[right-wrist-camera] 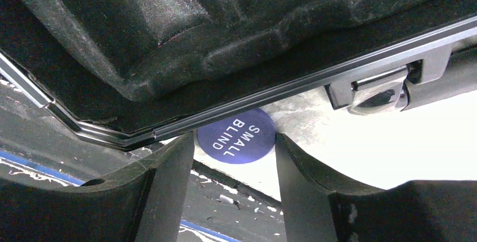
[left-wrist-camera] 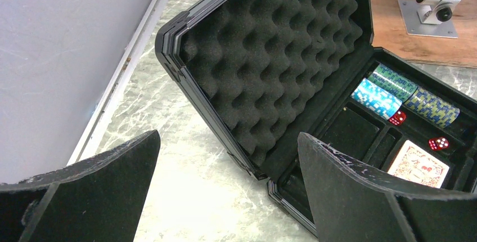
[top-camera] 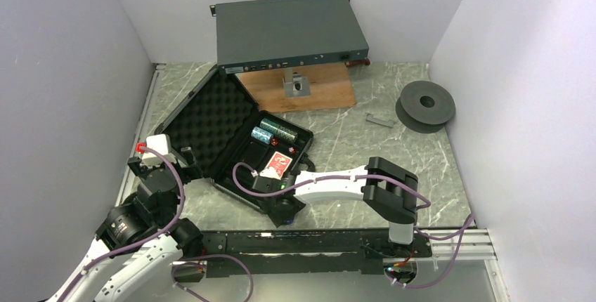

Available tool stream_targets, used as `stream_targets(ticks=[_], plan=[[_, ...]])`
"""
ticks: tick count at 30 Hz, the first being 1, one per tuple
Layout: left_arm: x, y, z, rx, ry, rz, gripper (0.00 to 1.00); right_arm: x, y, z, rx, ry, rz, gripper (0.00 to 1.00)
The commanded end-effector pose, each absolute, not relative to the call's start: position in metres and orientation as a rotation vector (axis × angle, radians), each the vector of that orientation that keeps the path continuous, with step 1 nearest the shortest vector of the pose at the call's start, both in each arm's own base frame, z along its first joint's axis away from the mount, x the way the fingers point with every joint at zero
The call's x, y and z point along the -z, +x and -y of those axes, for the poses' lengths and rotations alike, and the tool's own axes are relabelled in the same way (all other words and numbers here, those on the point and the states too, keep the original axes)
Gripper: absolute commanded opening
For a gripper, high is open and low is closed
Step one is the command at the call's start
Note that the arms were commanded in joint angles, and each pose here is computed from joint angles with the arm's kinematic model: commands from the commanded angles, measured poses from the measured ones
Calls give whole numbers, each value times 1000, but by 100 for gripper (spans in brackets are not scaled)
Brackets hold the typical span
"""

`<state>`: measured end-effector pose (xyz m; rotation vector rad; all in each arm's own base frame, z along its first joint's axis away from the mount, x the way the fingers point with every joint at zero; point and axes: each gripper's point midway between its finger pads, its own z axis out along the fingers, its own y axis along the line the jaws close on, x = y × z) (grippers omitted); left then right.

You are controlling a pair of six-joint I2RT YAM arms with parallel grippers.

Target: Pack up texas hold em set

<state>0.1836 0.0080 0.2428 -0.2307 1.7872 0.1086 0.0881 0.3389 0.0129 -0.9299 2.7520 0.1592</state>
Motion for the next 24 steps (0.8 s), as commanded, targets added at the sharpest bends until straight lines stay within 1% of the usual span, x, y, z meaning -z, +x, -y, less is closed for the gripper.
stream_targets(ticks=[1,8,13,24], plan=[[-249,185,-8,-101,-237,-1763,99,8,76,-328,-73,-945,-2812,56],[-249,185,-8,-101,-237,-1762,99,13,83,-316,39,-934,-2794,51],[-249,185,-8,-99,-234,-1762,99,15,89,-310,107,-940,-2769,44],[-249,186,-8,-102,-233,-1764,99,-13,95,-312,81,-926,-2729,44]])
